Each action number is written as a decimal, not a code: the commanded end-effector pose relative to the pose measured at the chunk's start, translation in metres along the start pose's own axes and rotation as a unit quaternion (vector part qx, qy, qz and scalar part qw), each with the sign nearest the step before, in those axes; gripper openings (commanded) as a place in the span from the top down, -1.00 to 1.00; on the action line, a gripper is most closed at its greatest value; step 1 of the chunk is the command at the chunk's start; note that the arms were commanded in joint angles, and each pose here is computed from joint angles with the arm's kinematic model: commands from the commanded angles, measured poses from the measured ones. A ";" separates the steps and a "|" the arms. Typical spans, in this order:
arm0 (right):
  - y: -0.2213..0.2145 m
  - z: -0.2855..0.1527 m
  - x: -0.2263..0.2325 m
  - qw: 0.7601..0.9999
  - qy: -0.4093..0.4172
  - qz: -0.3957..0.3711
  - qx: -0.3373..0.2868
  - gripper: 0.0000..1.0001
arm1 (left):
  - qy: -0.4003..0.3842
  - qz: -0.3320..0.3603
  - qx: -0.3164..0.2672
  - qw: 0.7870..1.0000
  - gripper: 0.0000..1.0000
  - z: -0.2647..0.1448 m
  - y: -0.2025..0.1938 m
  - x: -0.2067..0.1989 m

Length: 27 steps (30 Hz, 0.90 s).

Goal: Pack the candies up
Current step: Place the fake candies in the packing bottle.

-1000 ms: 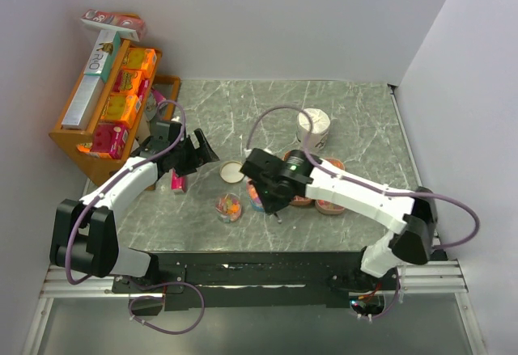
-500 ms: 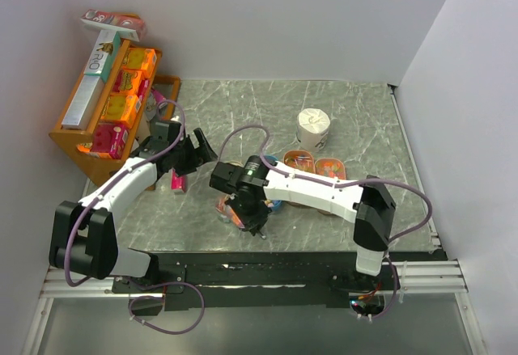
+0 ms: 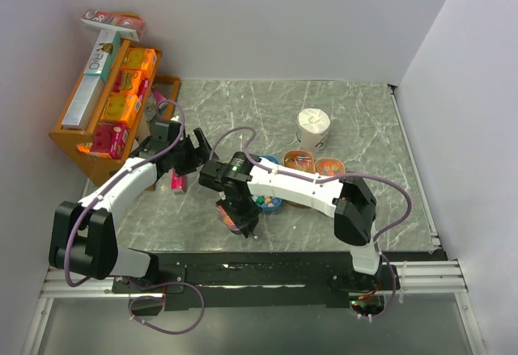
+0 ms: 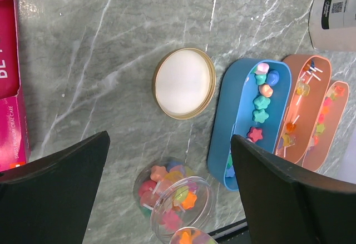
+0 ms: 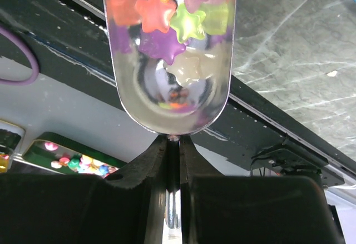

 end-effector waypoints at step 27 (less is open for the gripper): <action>-0.019 -0.020 -0.015 0.993 0.054 0.060 0.085 1.00 | -0.026 0.001 -0.022 0.999 -0.93 -0.013 0.006 -0.010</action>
Point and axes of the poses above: each gripper's point midway between its finger pads, its own z axis out along the fingers, its own x axis along the line the jaws close on, y = z × x, the point moved 7 cm from there along -z, back along the fingers, and after that the axes turned 7 degrees about -z, right-handed, at the moved point
